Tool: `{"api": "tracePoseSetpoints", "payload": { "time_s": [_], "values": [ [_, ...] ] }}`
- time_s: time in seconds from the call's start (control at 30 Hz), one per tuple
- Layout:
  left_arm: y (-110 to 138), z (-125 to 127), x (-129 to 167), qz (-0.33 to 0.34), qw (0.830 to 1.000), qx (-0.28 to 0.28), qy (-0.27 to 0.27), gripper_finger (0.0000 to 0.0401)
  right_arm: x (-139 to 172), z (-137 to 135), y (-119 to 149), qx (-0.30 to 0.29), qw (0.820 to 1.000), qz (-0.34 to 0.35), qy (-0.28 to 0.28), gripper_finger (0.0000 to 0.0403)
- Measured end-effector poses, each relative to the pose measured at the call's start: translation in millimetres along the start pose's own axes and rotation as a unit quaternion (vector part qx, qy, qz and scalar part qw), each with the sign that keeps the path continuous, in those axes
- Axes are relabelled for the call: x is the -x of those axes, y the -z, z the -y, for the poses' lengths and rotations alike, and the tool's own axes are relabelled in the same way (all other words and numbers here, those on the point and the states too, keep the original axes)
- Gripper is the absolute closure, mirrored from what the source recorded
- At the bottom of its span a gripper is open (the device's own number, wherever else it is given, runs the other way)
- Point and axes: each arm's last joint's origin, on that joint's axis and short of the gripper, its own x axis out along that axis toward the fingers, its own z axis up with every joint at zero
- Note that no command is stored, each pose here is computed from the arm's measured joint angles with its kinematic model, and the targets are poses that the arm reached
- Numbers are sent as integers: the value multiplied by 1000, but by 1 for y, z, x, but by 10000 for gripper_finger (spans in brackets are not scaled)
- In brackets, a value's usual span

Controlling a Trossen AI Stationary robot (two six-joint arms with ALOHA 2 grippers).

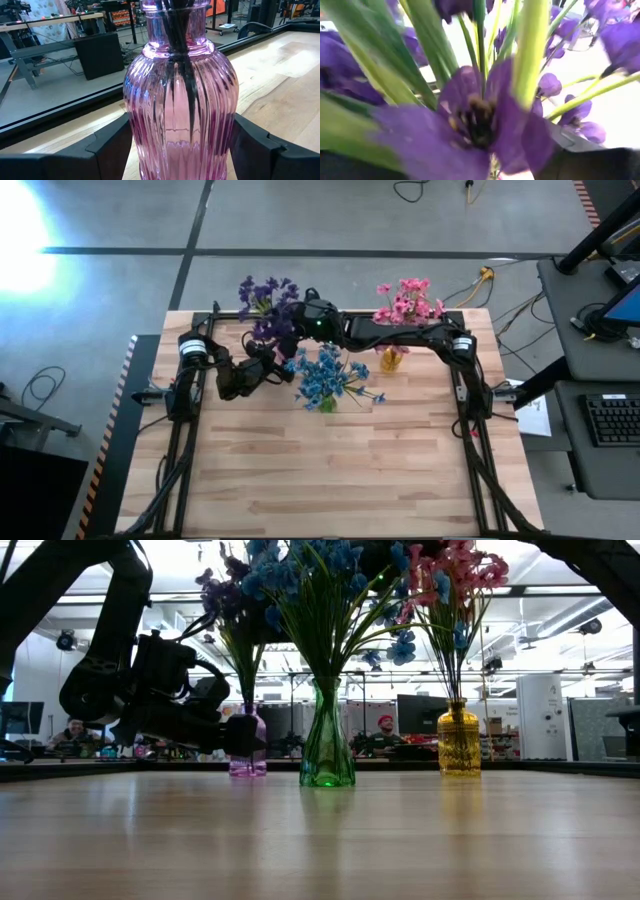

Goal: Sort flowers into vase by color
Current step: Put the violet flowers into the violet vase

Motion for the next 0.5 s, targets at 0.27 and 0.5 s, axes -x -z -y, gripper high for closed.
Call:
{"api": "tracePoseSetpoints", "payload": {
  "time_s": [0.27,0.5],
  "values": [
    [0,0,0,0,1000,0,0,134,9,1,-9,2,1000,2,0,205],
    [0,0,0,0,1000,0,0,134,9,1,-9,-7,1000,-2,0,250]
  ]
}}
